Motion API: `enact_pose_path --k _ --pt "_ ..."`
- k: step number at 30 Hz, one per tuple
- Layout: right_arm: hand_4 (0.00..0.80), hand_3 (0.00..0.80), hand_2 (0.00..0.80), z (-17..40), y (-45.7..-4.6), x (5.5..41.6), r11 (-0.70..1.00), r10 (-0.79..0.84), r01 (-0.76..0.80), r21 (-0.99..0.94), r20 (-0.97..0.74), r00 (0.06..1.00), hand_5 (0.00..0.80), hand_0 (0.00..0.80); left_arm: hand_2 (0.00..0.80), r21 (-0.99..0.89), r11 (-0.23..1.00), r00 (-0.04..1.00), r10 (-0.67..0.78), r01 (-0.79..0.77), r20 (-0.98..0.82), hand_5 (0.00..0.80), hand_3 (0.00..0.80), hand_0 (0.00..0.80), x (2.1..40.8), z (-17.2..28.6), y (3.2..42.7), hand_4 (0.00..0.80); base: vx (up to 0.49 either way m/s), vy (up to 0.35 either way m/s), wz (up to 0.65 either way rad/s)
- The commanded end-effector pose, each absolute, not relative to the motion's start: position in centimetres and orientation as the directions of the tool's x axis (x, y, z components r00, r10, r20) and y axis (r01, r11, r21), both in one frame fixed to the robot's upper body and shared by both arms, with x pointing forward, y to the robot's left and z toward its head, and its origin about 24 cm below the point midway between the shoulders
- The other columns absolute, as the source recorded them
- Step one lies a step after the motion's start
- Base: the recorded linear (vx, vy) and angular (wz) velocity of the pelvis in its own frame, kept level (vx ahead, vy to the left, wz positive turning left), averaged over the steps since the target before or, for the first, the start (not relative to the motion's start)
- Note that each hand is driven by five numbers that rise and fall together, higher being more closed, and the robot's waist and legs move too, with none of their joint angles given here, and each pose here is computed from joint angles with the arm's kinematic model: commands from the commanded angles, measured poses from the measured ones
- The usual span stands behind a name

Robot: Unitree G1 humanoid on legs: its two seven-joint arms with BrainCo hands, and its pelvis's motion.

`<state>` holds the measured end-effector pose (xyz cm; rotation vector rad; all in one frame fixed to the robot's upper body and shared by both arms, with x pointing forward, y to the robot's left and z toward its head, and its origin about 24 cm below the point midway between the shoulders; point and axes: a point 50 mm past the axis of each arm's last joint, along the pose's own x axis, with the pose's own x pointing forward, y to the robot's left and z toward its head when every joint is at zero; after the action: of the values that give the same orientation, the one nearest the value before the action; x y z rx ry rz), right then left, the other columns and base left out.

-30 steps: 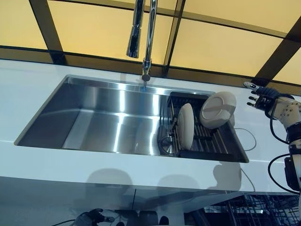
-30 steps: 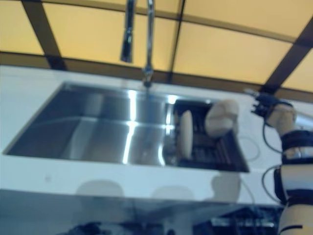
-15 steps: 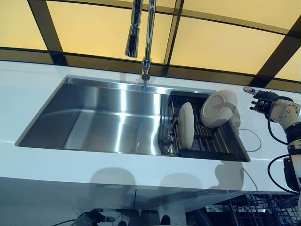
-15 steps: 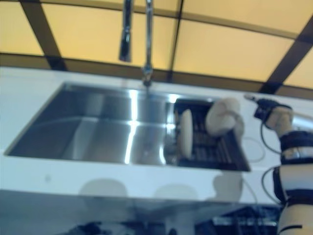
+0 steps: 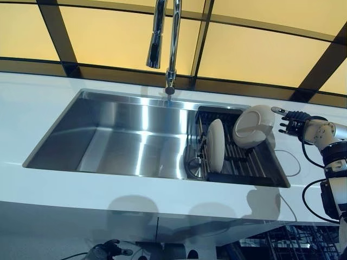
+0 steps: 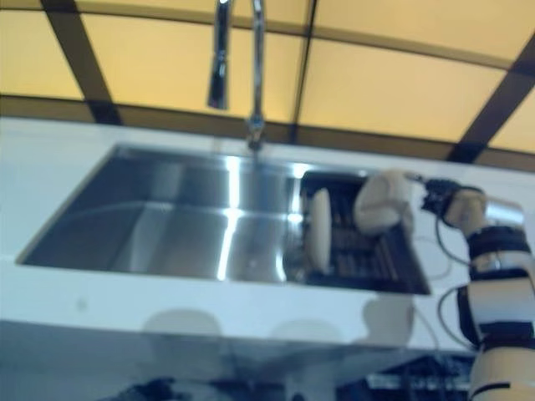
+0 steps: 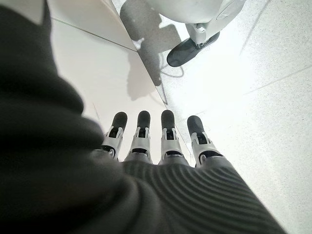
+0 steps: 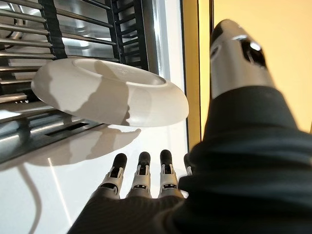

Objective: Take plates into dishwasher

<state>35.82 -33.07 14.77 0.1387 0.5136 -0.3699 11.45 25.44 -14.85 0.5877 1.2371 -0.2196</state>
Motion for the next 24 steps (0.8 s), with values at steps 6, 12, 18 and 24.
enact_pose_path --k 6,12,18,24 --pt "0.0 0.0 0.0 17.37 -33.24 36.7 0.894 -0.403 0.447 -0.015 -0.464 0.789 0.0 0.0 0.0 0.307 0.79 0.362 0.116 0.53 -0.925 0.0 0.0 0.0 12.96 -14.8 24.06 0.0 0.0 0.0 0.0" --pt "0.0 0.0 0.0 17.24 -33.45 36.59 0.883 -0.424 0.47 -0.024 -0.472 0.773 0.0 0.0 0.0 0.306 0.793 0.362 0.116 0.527 -0.925 0.0 0.0 0.0 12.92 -14.84 23.94 0.0 0.0 0.0 0.0" --pt "0.0 0.0 0.0 17.26 -33.41 36.63 0.87 -0.443 0.492 -0.021 -0.471 0.763 0.0 0.0 0.0 0.307 0.792 0.36 0.119 0.528 -0.926 0.0 0.0 0.0 12.93 -14.83 24.08 0.0 0.0 0.0 0.0" --pt "0.0 0.0 0.0 17.24 -33.37 36.67 0.871 -0.442 0.49 -0.021 -0.468 0.765 0.0 0.0 0.0 0.305 0.793 0.361 0.115 0.528 -0.925 0.0 0.0 0.0 12.88 -14.87 23.98 0.0 0.0 0.0 0.0"
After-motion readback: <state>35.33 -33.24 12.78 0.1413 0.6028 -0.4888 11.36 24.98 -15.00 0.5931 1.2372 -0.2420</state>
